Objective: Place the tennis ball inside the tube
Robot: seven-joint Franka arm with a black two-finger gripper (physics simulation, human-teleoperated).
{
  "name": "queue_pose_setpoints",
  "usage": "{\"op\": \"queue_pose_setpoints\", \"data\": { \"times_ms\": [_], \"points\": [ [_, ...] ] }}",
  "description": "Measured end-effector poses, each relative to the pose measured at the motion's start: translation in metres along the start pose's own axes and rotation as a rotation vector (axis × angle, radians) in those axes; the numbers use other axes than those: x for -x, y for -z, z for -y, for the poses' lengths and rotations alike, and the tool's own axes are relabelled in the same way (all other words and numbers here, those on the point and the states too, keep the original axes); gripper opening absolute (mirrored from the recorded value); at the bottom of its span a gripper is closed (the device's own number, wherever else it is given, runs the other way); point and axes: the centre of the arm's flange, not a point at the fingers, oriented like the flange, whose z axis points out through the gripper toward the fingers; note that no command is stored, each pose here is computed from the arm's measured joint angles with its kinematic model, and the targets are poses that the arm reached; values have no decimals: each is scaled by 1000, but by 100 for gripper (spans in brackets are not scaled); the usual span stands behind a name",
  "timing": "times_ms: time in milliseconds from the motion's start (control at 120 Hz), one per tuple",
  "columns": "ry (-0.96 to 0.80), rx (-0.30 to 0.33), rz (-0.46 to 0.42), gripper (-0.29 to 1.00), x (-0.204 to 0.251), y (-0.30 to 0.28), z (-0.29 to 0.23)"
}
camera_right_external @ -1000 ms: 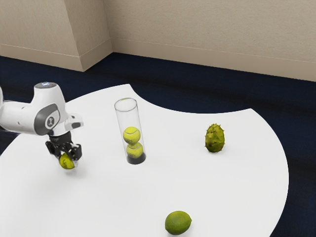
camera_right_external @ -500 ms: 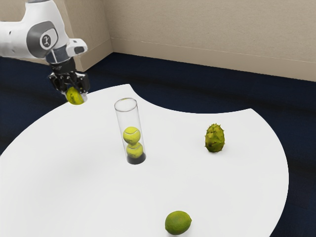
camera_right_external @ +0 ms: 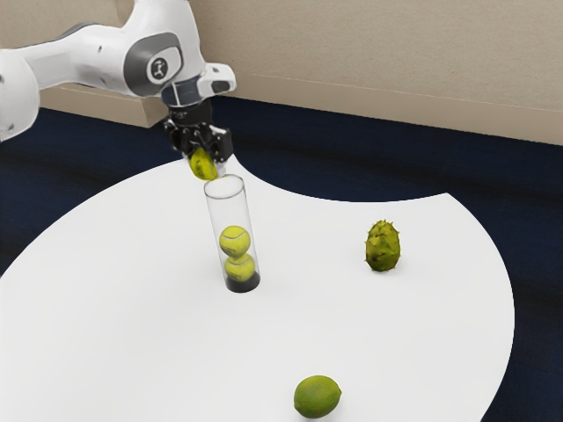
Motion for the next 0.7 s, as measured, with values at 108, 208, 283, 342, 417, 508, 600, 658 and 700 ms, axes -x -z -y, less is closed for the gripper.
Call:
{"op": "queue_pose_setpoints", "data": {
  "times_ms": [108,208,283,342,417,508,600,658,700],
  "points": [
    [-9,11,-13,42,-7,-5,-7],
    [-7,21,-17,52,-10,-7,-9],
    [-2,24,-9,57,-8,-8,-8],
    [0,26,-7,60,-8,-7,-8],
    [-1,26,-13,63,-6,-1,-10],
    [0,26,-12,66,-4,3,-10],
    [0,20,4,67,4,17,-11],
    [-1,28,12,68,14,34,-12],
    [-2,28,12,68,24,50,-13]
  ]
}}
